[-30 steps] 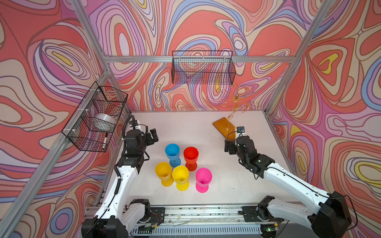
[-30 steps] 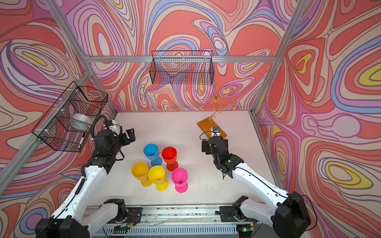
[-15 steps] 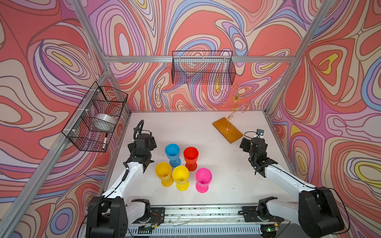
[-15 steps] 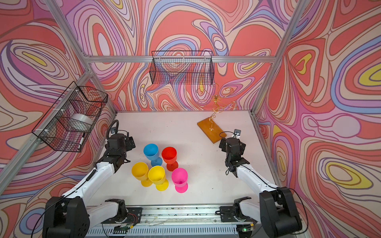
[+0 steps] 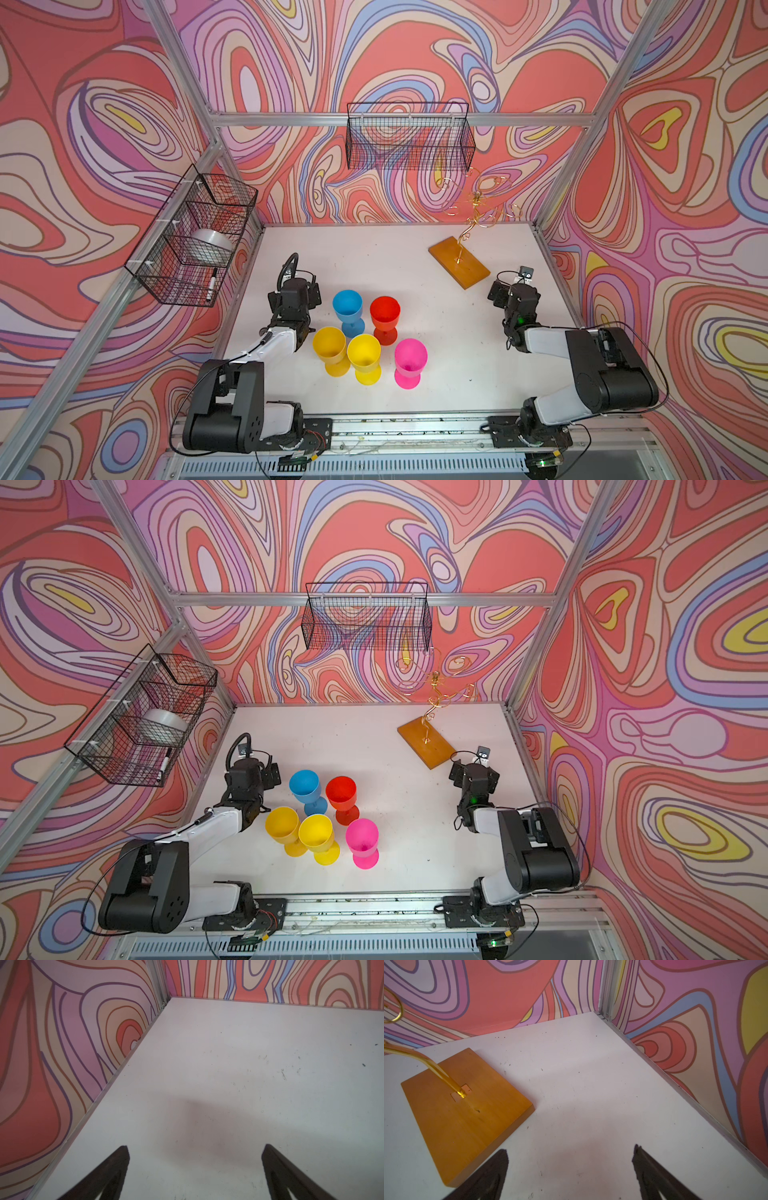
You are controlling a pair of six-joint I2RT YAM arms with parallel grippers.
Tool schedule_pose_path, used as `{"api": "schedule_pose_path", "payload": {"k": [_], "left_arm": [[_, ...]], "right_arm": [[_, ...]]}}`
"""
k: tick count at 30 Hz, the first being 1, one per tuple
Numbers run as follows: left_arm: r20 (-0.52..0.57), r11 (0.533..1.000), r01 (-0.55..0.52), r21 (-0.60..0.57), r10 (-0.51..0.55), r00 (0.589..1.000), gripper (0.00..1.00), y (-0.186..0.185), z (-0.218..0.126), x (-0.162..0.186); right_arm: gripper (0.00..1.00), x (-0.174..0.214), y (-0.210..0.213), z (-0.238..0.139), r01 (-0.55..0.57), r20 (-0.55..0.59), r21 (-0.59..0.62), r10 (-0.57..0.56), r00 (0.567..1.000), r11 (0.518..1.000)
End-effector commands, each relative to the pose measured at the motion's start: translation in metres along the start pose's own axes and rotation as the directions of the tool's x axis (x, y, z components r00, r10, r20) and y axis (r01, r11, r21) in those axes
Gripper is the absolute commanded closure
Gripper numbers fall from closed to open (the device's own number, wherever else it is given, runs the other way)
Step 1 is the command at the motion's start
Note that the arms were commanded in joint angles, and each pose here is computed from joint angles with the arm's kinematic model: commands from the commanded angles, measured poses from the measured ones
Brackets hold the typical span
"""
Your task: Take the wine glass off the wine glass rack
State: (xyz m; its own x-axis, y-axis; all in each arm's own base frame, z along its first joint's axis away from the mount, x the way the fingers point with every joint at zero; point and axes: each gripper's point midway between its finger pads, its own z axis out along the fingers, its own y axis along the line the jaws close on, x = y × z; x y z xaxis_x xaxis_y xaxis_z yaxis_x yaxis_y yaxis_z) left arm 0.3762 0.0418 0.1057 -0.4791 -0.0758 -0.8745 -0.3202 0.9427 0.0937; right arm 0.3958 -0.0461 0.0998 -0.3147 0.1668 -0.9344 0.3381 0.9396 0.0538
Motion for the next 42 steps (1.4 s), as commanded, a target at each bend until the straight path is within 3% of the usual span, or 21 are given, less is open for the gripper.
{"api": "schedule_pose_path", "payload": {"k": [1,3,6,9,11,14,16,20,42], "left_arm": [[-0.004,0.997,-0.043,0.057,0.043,0.999,0.00,-0.014,0.008,0.007],[0.074,0.997,-0.029,0.074,0.024,0.997,0.00,-0.019,0.009,-0.017],[0.086,0.993,-0.028,0.111,0.018,0.996,0.00,-0.017,0.007,-0.007],[0.132,0.991,0.044,0.127,-0.060,0.989,0.00,-0.008,0.012,-0.003],[0.096,0.978,-0.004,0.208,-0.016,0.995,0.00,-0.024,0.013,0.004],[0.176,0.974,-0.002,0.225,-0.038,0.984,0.00,-0.025,0.011,0.009],[0.133,0.978,0.013,0.207,-0.041,0.990,0.00,-0.022,0.012,0.011],[0.137,0.978,0.011,0.207,-0.040,0.990,0.00,-0.022,0.014,0.010],[0.153,0.979,-0.006,0.204,-0.025,0.988,0.00,-0.024,0.013,0.010]], "right_arm": [[0.02,-0.019,-0.001,0.008,-0.026,0.069,-0.029,0.028,0.997,0.999],[0.01,-0.014,-0.002,0.012,-0.032,0.092,-0.044,0.036,0.995,0.998],[0.02,-0.013,0.003,0.016,-0.007,0.085,-0.060,0.012,0.996,0.998],[0.02,-0.014,0.004,0.017,-0.004,0.081,-0.062,0.009,0.997,0.998],[0.02,-0.013,0.007,0.018,0.003,0.075,-0.075,0.003,0.997,0.997],[0.03,-0.005,0.013,0.016,0.022,0.094,-0.123,-0.011,0.996,0.992],[0.03,-0.004,0.012,0.009,0.021,0.153,-0.129,-0.001,0.988,0.991],[0.05,0.001,0.017,0.020,0.042,0.086,-0.119,-0.032,0.996,0.992],[0.02,-0.001,0.020,0.021,0.051,0.094,-0.118,-0.040,0.995,0.992]]}}
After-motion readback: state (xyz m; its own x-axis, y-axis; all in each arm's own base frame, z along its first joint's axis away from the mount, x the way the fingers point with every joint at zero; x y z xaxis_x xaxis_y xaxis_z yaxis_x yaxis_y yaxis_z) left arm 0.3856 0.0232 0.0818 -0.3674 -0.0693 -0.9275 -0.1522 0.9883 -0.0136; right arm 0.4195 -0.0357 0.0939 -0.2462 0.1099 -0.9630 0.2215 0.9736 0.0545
